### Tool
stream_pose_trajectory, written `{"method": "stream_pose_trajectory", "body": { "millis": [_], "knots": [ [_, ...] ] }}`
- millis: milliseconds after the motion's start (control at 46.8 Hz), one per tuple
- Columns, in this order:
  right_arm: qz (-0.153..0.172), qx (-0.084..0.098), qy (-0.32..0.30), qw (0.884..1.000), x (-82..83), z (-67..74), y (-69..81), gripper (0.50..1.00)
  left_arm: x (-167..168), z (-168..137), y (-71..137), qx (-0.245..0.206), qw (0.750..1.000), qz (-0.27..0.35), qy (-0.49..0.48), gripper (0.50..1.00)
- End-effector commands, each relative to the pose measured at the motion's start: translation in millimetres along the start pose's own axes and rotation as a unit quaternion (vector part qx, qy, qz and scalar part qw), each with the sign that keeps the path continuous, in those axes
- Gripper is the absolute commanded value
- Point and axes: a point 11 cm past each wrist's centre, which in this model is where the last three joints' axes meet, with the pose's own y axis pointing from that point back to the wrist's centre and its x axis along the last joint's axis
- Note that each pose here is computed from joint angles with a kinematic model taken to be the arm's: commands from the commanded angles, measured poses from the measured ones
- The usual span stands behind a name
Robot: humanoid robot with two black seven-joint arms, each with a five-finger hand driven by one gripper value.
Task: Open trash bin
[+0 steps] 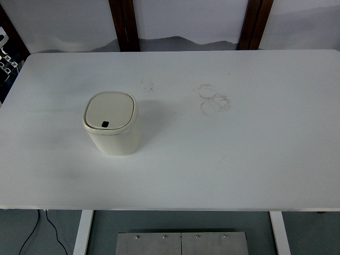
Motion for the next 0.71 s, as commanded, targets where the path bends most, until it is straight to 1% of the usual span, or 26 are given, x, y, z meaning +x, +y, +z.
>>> {"method": "stream_pose_trajectory", "body": {
  "millis": [0,385,684],
  "knots": [
    [0.001,0.000,-0.001,1.000,0.2,-0.1,0.0,0.995,-0.3,0.5,-0.2,-0.001,1.000,0.000,0.000,1.000],
    [0.000,0.000,0.000,1.000,0.0,0.0,0.0,0.995,1.2,-4.0,0.7,0.005,1.000,0.002,-0.003,1.000],
    [0.000,0.000,0.000,1.000,0.0,0.0,0.0,0.995,7.5,-11.1,6.0,0.013,1.000,0.003,-0.002,1.000]
  ]
}}
